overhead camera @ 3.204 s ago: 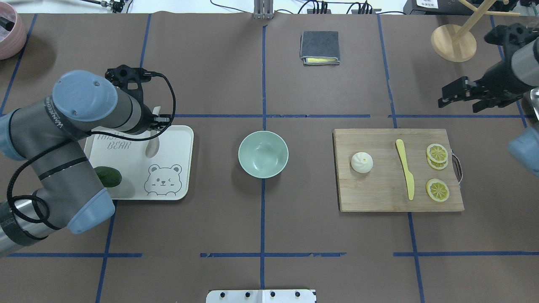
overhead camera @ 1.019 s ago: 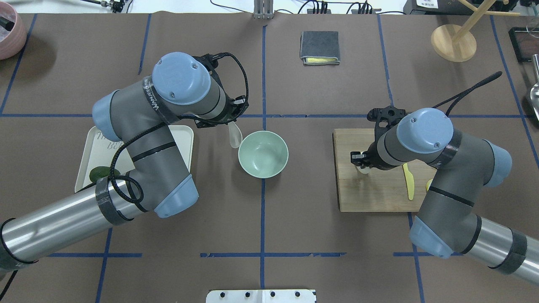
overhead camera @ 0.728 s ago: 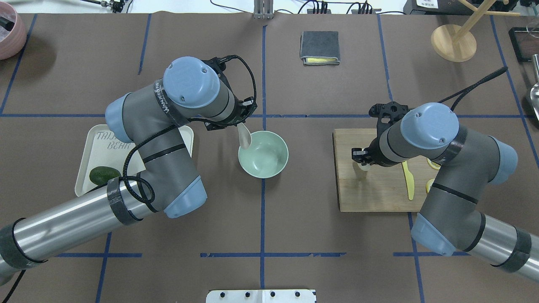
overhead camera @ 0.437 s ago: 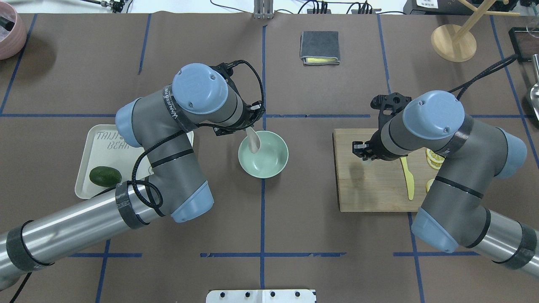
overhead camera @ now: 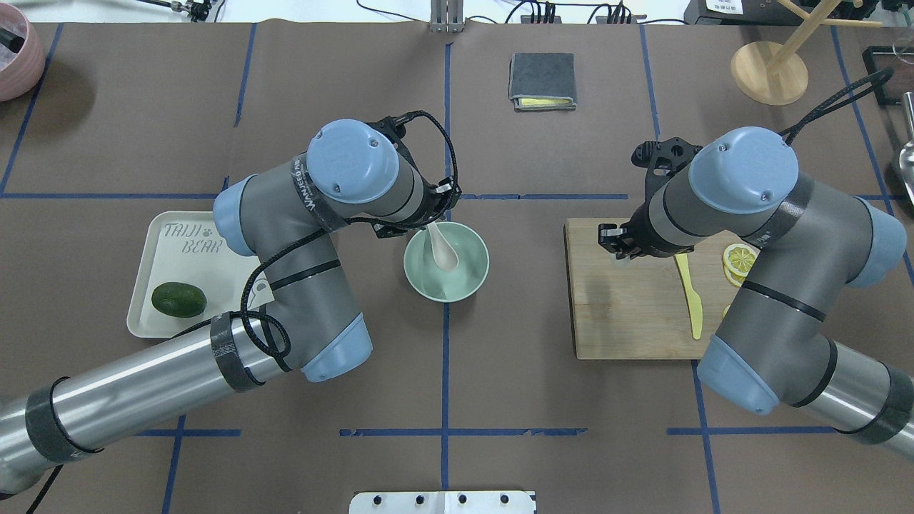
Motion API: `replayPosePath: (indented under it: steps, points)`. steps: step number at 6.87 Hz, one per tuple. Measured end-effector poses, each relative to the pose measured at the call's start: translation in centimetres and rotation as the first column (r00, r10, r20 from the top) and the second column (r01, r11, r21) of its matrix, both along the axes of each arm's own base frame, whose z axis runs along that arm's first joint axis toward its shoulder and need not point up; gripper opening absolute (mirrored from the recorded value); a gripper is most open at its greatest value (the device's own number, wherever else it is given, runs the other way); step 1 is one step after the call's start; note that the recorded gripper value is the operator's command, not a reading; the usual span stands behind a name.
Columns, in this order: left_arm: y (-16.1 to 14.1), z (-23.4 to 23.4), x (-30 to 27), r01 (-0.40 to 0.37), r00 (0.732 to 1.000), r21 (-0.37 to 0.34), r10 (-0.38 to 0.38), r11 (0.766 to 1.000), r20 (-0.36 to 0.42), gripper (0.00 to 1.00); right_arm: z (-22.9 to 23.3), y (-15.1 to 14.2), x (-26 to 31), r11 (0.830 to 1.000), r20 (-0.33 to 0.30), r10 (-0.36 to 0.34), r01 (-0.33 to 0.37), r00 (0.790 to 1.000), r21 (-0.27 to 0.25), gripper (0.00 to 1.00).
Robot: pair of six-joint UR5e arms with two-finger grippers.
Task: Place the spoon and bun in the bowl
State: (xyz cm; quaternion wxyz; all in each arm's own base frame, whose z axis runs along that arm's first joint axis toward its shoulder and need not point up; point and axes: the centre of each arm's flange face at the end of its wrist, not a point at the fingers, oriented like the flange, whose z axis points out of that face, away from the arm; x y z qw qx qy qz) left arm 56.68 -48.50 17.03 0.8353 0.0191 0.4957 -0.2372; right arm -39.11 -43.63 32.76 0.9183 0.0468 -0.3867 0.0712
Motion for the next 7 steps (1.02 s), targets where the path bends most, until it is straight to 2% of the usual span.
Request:
replayPosePath:
  steps: [2,4,5,7]
  points:
    - [0.0,-0.9,-1.4,-0.027,1.0,0.039,0.027,0.999,0.011,1.0,-1.0,-0.1,0.2,1.0,0.014,0.003,-0.003,1.0,0.011,0.0]
    - [-1.4,-0.7,-6.7,-0.08,0.994,0.085,0.073,0.993,0.076,1.0,-3.8,-0.6,-0.9,0.999,0.047,0.003,-0.005,0.999,0.035,0.0]
    - [-2.0,0.4,-10.6,-0.116,0.985,0.132,0.097,0.984,0.14,1.0,-5.7,-1.1,-2.2,0.999,0.067,-0.001,-0.002,0.998,0.047,0.0]
    - [-3.4,3.3,-18.0,-0.229,0.942,0.236,0.153,0.945,0.3,1.0,-9.7,-1.7,-6.3,0.998,0.101,-0.02,0.014,0.995,0.061,0.0]
